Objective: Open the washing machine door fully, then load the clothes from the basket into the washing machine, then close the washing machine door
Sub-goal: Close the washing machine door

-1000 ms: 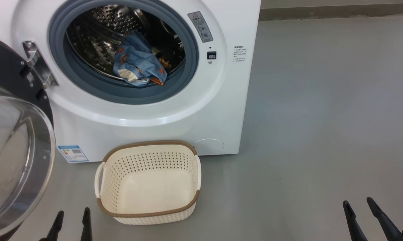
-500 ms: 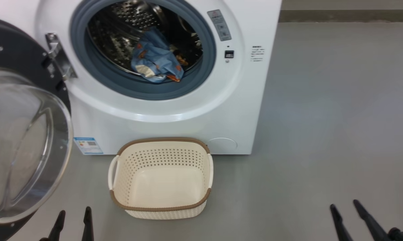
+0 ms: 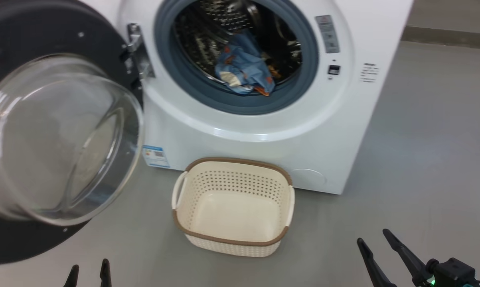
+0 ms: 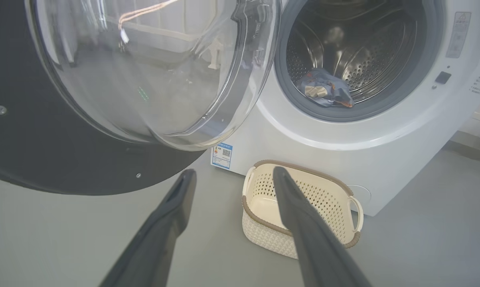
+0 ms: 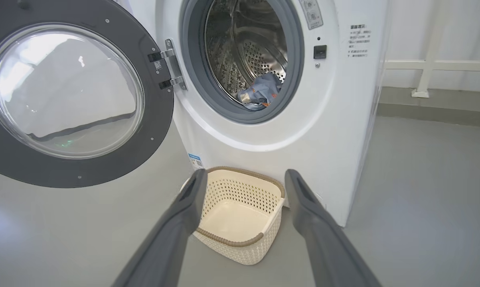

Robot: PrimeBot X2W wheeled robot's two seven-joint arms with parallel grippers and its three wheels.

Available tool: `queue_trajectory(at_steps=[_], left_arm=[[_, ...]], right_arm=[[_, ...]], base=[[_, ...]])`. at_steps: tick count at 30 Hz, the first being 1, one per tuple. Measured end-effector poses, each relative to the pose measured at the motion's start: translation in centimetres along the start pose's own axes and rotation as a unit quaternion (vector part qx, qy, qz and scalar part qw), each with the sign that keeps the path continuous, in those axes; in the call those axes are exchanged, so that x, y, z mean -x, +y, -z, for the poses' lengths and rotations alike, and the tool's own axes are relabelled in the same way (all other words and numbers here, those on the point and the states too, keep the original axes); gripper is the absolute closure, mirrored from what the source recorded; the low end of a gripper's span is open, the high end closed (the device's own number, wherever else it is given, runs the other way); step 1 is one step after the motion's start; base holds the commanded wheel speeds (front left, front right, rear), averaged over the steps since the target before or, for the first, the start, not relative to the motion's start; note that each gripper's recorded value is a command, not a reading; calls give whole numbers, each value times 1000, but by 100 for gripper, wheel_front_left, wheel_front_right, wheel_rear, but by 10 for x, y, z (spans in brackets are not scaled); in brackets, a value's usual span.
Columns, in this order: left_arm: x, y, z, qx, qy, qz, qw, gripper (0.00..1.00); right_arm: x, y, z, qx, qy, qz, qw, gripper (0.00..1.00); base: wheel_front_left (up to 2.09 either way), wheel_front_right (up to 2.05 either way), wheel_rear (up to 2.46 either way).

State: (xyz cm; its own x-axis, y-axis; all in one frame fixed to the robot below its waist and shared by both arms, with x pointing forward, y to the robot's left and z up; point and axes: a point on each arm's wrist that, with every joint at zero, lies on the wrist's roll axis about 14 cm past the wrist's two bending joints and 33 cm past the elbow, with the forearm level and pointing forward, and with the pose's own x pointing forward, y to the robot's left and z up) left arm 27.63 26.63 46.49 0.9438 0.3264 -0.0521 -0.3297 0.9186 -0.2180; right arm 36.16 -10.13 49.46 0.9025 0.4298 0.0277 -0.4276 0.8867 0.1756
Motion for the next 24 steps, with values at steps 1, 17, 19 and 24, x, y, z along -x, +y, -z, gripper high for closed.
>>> queue_trajectory(at_steps=[1, 17, 19, 24], left_arm=[[2, 4, -1, 2, -2, -7, 1000, 0], [48, 69, -9, 21, -21, -131, 991, 0], [56, 78, -12, 22, -26, -150, 988, 0], [64, 89, -17, 24, -33, -175, 984, 0]], right_arm=[[-4, 5, 1, 1, 1, -10, 1000, 0], [-61, 82, 3, 10, 8, -155, 988, 0], [-65, 94, 7, 10, 14, -177, 984, 0], [-79, 108, 6, 15, 11, -206, 978, 0]], base=[[0, 0, 0], [0, 0, 0], [0, 0, 0], [0, 0, 0]])
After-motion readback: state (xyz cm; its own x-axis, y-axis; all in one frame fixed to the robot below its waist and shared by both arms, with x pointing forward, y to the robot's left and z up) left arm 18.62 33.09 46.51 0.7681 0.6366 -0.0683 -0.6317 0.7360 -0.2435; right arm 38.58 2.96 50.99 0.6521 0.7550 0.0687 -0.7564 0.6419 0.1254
